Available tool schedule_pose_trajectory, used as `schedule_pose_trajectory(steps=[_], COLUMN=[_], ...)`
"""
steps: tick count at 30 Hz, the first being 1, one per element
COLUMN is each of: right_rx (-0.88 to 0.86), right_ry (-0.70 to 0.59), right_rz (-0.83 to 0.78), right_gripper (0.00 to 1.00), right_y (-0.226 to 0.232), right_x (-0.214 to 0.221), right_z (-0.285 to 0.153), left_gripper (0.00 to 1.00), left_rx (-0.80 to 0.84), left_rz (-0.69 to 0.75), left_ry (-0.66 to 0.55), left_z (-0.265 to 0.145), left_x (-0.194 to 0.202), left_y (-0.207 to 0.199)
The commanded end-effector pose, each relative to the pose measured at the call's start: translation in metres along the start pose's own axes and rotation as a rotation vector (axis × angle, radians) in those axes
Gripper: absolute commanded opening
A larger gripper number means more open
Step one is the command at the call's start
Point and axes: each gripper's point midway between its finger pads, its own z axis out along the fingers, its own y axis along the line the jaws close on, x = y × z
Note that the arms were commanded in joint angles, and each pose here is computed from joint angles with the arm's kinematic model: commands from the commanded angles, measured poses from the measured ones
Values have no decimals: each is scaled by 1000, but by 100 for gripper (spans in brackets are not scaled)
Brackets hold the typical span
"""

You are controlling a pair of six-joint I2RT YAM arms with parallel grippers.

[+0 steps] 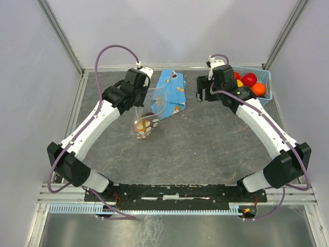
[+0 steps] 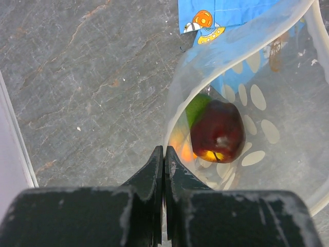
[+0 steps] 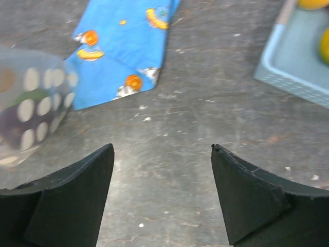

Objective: Place the food in the zip-top bag and seal the zipper
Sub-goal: Pick up the fake fruit from the bin.

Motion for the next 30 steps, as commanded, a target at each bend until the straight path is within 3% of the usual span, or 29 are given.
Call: schedule_pose_trajectory(steps=[1, 8, 30], right_rx=[119, 226, 452], right_ry=[-68, -59, -121], right_rz=[-3, 50, 223], right_gripper=[87, 99, 99], right_y=[-42, -99, -258], right_x=[-21, -29, -30], right_z=[-1, 28, 122], left_gripper=[3, 3, 3], left_rx=[42, 41, 10], left_rz=[22, -10, -70], left_ry=[-88, -156, -231], left_z=[-10, -27, -20], left_x=[-19, -18, -8], left_y=[-2, 4, 13])
